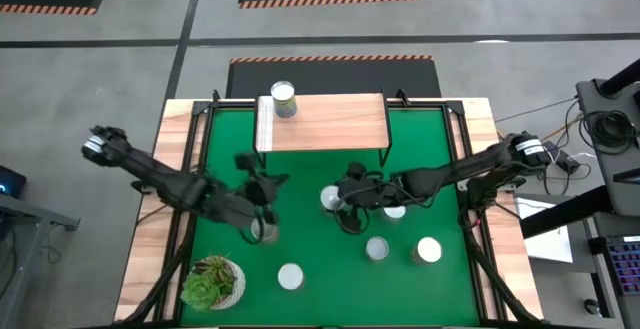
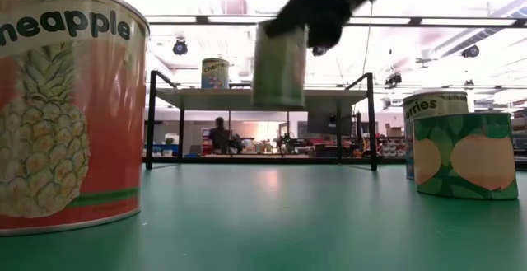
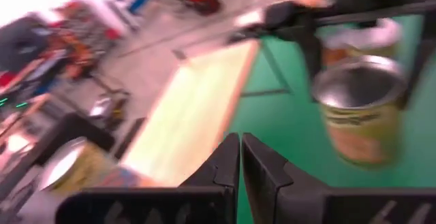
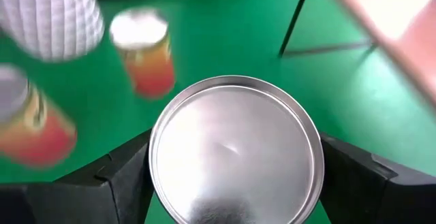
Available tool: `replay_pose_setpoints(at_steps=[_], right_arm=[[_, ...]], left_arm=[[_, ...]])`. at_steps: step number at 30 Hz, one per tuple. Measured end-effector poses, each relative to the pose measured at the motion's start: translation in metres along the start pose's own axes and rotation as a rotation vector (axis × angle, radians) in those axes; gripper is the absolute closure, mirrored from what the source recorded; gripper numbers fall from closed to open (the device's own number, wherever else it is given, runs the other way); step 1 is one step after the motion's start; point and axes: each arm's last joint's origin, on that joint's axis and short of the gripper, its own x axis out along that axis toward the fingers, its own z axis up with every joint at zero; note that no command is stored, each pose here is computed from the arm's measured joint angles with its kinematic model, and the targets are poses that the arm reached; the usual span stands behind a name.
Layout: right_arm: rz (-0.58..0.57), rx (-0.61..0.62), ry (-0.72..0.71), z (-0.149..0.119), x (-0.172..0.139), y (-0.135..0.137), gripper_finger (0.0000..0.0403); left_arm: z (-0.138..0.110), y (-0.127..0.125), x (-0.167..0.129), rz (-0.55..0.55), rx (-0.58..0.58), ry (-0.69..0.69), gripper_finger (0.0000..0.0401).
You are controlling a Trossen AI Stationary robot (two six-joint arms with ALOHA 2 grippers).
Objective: Pick and place cans onto a shelf
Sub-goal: Put the canned oranges on the shelf
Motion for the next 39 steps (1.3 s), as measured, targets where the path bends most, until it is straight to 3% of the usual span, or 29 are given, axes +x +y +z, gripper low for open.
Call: replay_pose_setpoints(at_steps=[3, 8, 16, 23, 32, 39], right_arm=[[-0.049, 0.033, -0.079, 0.025, -0.005, 0.001, 0.0091], [-0.178, 0.049, -0.199, 0.06, -0.016, -0.003, 0.0091], [-0.393, 0.152, -0.26, 0.065, -0.018, -0.012, 0.009], [-0.431, 0.202, -0.282, 0.068, -0.016, -0.024, 0.009], [-0.445, 0.23, -0.32, 0.078, -0.013, -0.049, 0.009], [-0.439, 0.259, -0.33, 0.082, -0.009, -0.08, 0.009]], left_arm=[[-0.012, 0.013, -0.007, 0.074, -0.083, -0.047, 0.0401], [-0.032, 0.021, -0.011, 0.078, -0.118, -0.097, 0.0401], [-0.035, 0.033, -0.019, 0.084, -0.164, -0.15, 0.0401], [-0.021, 0.042, -0.024, 0.085, -0.196, -0.175, 0.0401], [-0.024, 0.043, -0.027, 0.079, -0.161, -0.174, 0.0401], [-0.029, 0.053, -0.034, 0.196, -0.151, -0.142, 0.0401]])
